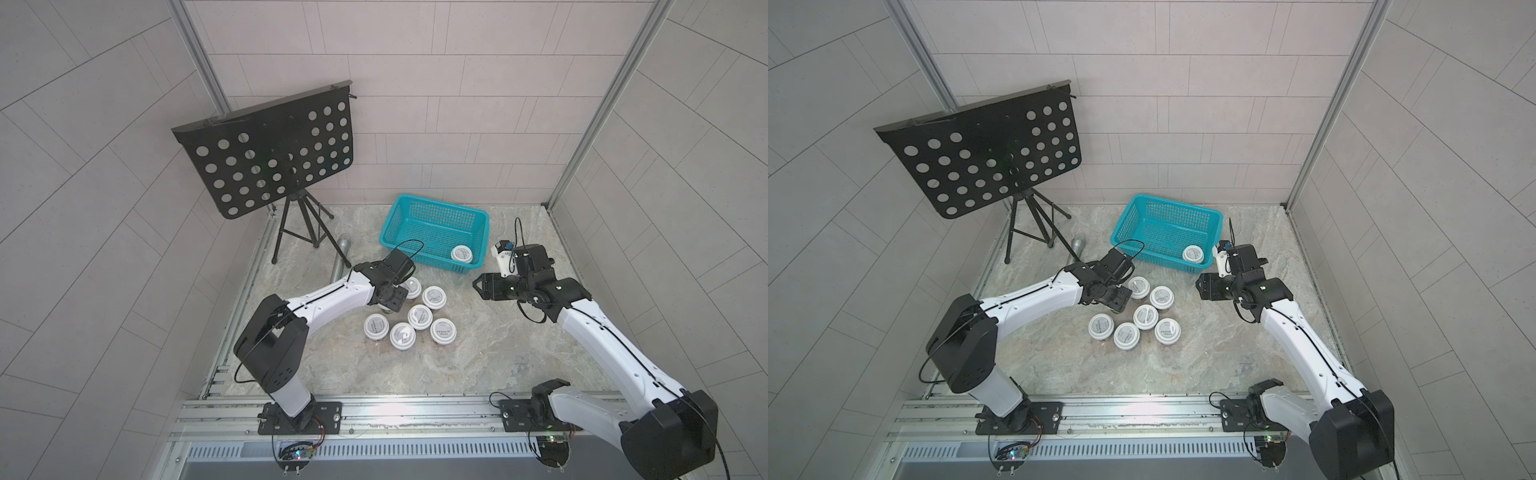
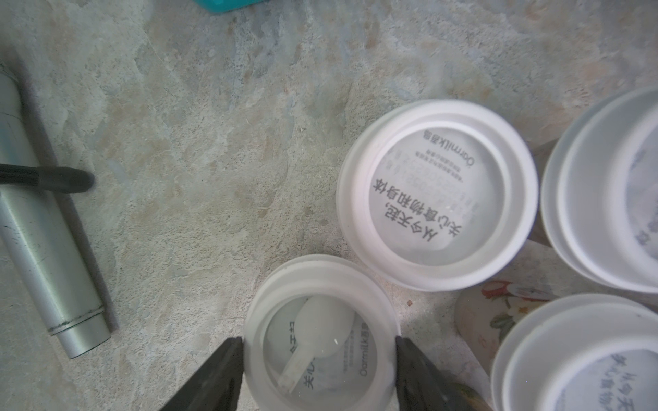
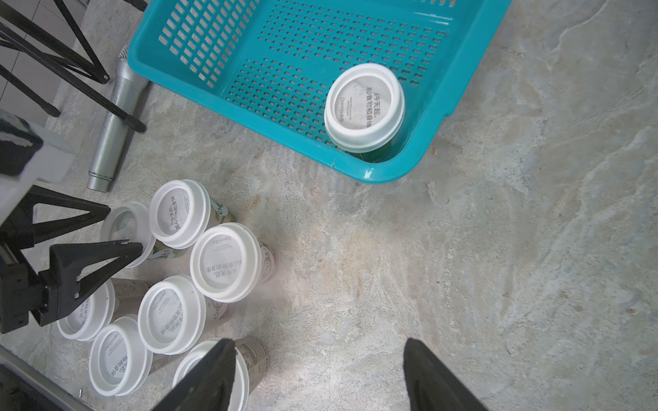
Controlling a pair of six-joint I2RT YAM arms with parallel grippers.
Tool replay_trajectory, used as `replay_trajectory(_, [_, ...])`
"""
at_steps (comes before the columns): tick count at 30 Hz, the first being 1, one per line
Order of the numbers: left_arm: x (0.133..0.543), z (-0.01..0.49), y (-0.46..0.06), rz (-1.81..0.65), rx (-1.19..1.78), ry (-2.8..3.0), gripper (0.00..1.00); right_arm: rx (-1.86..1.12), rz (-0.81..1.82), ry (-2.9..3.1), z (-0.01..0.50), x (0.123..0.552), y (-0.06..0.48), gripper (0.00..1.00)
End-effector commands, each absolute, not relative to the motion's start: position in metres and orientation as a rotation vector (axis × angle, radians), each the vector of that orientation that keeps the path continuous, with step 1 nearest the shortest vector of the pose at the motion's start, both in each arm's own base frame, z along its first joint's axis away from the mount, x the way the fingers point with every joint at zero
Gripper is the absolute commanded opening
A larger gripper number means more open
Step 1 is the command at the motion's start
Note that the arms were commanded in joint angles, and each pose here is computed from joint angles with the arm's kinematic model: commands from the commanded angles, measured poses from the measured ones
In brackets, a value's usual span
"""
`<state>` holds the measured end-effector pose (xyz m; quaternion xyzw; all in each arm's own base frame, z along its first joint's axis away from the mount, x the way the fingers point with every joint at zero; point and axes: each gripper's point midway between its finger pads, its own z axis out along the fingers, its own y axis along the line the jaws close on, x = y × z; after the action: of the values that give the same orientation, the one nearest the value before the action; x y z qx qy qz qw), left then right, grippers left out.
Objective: Put the yogurt in the basket
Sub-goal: Pick up the yogurt from the center of the board.
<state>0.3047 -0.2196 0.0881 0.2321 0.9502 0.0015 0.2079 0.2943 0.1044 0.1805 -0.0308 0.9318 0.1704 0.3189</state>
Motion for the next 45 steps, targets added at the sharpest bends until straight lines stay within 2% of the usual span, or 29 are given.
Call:
replay_trajectory(1, [0.299, 0.073, -0.215, 0.044, 0.643, 2.692, 0.72, -0.067, 0.452, 2.463, 0.175, 0.295, 0.104, 0.78])
replay_trajectory(11, [0.297, 0.068, -0.214, 0.047, 0.639, 2.701, 0.73, -0.066, 0.457, 2.471, 0.172, 0.295, 0.105, 0.78])
replay_trajectory(19, [0.296, 0.066, -0.212, 0.053, 0.633, 2.706, 0.77, -0.066, 0.460, 2.478, 0.171, 0.295, 0.106, 0.78])
replay_trajectory(36, [0.294, 0.063, -0.204, 0.096, 0.620, 2.713, 0.66, -0.066, 0.473, 2.480, 0.170, 0.296, 0.107, 0.78])
replay_trajectory(45, [0.297, 0.086, -0.202, 0.055, 0.539, 2.695, 0.64, -0.067, 0.501, 2.474, 0.174, 0.299, 0.112, 0.78])
